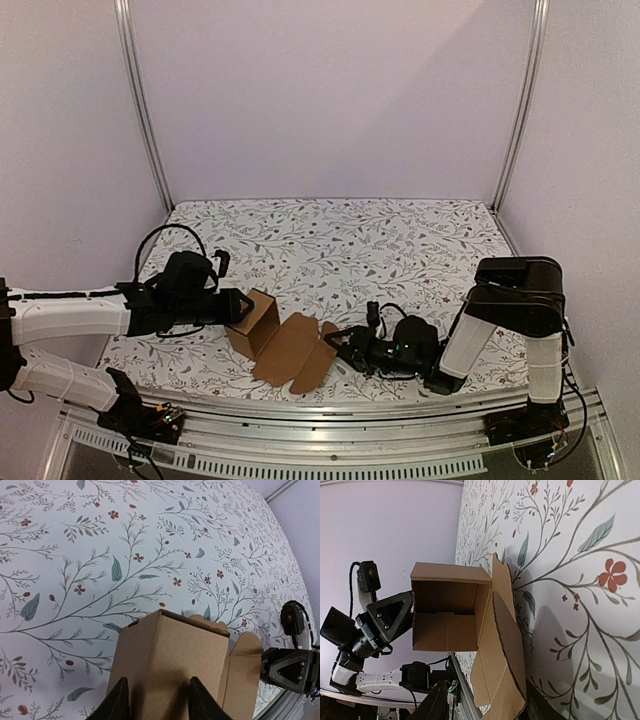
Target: Fold the paper box
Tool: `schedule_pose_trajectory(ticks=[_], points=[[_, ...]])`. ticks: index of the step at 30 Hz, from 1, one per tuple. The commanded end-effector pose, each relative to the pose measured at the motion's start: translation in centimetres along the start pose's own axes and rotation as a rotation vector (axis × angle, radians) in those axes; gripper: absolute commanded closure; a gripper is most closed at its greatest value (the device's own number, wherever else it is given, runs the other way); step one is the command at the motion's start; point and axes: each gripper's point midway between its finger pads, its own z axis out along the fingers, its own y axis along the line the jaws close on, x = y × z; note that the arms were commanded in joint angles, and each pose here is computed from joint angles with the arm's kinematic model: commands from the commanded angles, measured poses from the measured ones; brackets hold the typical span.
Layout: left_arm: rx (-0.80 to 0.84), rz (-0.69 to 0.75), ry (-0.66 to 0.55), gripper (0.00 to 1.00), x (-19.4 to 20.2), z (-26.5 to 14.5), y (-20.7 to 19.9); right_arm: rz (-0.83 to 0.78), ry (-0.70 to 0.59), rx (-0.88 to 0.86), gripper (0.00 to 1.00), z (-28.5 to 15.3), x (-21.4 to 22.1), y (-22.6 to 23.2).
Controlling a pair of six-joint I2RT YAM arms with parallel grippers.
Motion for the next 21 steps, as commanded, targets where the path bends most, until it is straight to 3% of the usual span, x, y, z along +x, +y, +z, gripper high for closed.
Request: schedule_pose_trajectory(ticks=[1,5,14,21], points=[[-0.087,0.006,0.152,0.61,4.4,0.2,3.0,0.01,-0.005,-0.042,0.57,0.6,0.1,0.7],[-0.075,0.009,0.151,0.61,4.3,0.2,2.8,0.004,0.005,-0.032,0.65,0.8,0.2,0.6],[-0.043,0.014,0.118,0.58,3.2,-0.6,1.9,-0.02,0.019,-0.035,0.98,1.1,0.2,1.4],[-0.021,0.02,0.063,0.52,1.6,-2.4,1.2,-0.124,0.048,0.02,1.0,-0.3,-0.6,2.0]])
